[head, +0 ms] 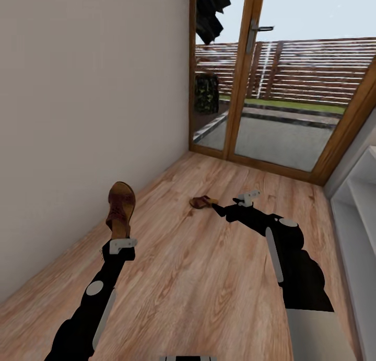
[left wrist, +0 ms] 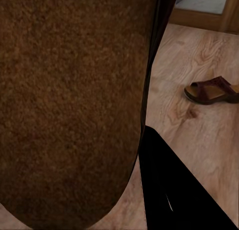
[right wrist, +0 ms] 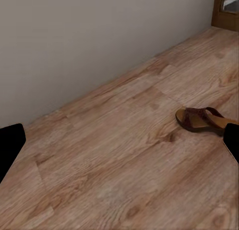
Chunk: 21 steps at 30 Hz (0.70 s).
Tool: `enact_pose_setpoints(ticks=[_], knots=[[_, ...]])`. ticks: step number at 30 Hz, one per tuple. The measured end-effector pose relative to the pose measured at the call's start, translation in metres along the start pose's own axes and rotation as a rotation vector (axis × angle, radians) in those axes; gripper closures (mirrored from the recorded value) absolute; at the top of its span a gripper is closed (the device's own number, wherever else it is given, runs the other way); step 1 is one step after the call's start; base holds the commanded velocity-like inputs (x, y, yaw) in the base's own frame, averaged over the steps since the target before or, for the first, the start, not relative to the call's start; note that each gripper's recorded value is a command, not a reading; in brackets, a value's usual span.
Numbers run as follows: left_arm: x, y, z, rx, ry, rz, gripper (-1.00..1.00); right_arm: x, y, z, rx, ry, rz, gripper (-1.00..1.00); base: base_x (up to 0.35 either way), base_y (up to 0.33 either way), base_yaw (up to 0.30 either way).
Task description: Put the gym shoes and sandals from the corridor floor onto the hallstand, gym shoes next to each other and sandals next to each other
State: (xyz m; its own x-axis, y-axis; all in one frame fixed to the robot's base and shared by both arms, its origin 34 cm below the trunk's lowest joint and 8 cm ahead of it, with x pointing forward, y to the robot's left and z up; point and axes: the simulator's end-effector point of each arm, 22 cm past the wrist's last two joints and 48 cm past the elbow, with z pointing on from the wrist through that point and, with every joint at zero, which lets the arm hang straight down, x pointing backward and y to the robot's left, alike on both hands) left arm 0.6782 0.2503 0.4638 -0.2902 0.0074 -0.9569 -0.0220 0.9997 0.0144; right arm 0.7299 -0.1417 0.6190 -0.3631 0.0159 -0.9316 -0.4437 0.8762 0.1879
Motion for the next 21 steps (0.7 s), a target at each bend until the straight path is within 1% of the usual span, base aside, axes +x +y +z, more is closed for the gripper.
enact_pose_setpoints(ticks=[12,21], knots=[[0.0,0.0,0.0,0.0,0.0,0.0,1.0,0.0002,-0.0001,0.0,0.0,0.0,0.0,-1.0,0.334,-0.093,0.009],[-0.0003,0.0002,0.0,0.0,-0.002,0.0,1.0,0.0002,0.0001,0.0001,0.0,0.0,0.0,-1.0,0.307,-0.128,0.249]])
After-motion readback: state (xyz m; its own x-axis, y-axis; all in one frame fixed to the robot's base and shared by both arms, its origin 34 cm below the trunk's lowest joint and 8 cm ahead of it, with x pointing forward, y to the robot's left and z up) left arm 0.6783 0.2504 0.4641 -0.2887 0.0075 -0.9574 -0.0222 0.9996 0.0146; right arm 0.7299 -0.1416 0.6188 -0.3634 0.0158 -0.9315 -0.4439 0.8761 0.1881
